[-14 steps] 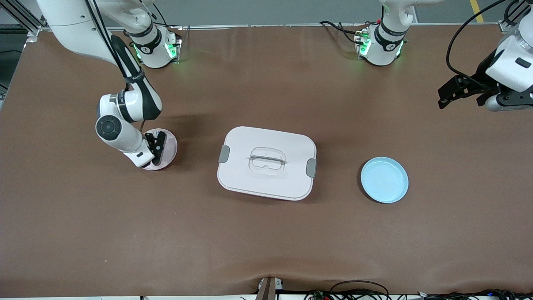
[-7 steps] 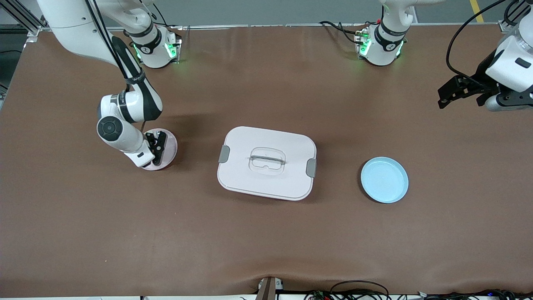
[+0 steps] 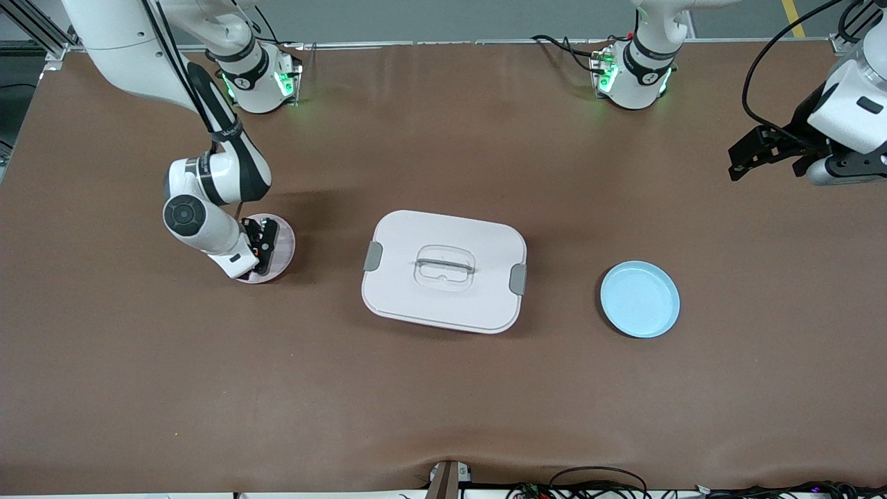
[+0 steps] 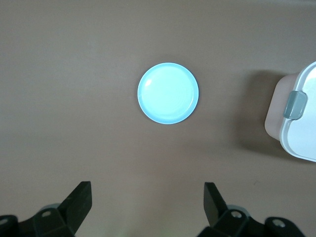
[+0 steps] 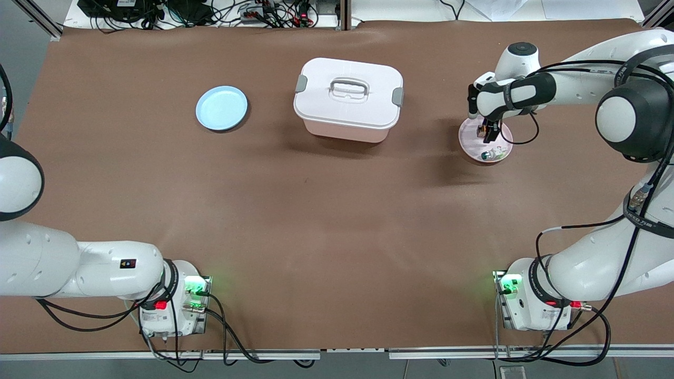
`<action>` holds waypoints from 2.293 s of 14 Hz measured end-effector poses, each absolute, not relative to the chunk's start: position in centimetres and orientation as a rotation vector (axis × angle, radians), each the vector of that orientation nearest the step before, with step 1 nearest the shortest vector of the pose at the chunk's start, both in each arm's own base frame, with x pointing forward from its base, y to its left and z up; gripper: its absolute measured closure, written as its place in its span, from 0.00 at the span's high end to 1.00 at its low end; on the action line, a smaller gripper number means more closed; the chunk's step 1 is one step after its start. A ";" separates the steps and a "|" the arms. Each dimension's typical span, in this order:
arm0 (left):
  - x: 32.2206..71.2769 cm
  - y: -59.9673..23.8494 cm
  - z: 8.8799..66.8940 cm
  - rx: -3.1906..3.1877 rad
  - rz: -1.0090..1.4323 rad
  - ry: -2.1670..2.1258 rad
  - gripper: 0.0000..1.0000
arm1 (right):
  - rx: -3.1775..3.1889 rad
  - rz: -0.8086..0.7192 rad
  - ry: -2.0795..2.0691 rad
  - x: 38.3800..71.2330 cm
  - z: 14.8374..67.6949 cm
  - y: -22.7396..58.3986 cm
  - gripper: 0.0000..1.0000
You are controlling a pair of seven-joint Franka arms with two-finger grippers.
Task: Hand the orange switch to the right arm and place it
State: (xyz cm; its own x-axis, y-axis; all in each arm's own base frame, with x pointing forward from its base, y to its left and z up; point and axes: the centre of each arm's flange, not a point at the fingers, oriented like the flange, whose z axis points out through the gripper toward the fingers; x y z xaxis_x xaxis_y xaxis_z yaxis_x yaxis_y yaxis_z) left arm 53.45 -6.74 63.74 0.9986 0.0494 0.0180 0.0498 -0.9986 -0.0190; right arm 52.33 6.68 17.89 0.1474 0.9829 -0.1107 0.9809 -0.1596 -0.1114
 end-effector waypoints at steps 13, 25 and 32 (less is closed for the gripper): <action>53.4 -6.7 63.7 -3.121 -0.026 -0.077 1.00 | -3.007 0.345 -0.962 53.3 27.8 4.5 1.00; 53.4 -6.8 63.8 -3.121 -0.029 -0.076 1.00 | -3.183 0.350 -0.271 57.5 47.0 0.6 1.00; 53.4 -6.9 63.9 -3.121 -0.033 -0.072 1.00 | -3.205 0.183 -0.216 57.3 57.6 -0.5 1.00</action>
